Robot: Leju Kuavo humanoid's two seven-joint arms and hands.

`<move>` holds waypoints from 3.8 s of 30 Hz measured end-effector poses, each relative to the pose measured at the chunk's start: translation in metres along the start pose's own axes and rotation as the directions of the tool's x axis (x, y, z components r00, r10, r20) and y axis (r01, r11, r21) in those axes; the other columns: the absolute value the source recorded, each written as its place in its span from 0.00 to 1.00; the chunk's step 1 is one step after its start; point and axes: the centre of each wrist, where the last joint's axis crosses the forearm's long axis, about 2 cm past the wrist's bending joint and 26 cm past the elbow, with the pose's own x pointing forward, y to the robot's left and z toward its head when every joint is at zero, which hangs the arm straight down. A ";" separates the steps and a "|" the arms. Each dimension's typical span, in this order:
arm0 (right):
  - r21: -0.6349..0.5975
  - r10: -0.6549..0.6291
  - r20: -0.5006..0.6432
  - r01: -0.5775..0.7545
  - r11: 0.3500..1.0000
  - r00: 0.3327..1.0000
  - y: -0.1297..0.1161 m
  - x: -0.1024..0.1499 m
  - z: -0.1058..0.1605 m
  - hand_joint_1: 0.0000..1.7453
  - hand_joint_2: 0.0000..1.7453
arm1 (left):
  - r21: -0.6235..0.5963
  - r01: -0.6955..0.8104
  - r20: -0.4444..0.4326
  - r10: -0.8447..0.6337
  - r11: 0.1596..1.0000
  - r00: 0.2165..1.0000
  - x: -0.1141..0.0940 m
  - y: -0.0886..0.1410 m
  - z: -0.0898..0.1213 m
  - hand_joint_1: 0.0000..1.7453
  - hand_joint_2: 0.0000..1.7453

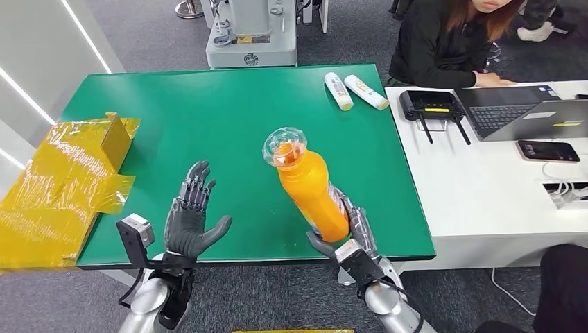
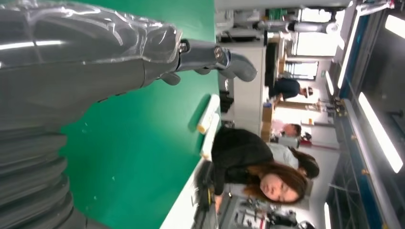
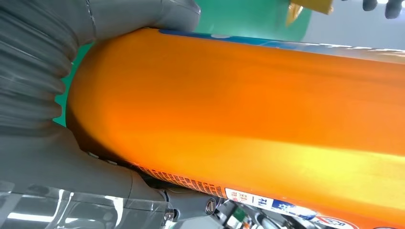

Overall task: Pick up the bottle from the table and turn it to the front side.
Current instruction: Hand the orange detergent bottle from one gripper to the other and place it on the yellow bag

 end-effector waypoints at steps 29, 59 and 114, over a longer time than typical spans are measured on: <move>-0.010 0.058 0.083 -0.057 0.998 0.995 -0.008 0.009 -0.092 1.00 1.00 | -0.200 -0.074 0.003 0.076 0.977 0.997 0.026 0.006 -0.071 0.00 1.00; 0.072 0.221 0.067 -0.225 0.972 0.973 0.011 0.028 -0.160 1.00 1.00 | -0.171 0.003 0.068 0.009 0.985 0.998 0.040 -0.032 -0.142 0.00 1.00; 0.207 0.318 0.065 -0.325 0.923 0.946 0.053 0.020 -0.121 1.00 1.00 | 0.157 -0.363 0.020 0.365 0.918 0.931 0.024 0.019 -0.104 1.00 1.00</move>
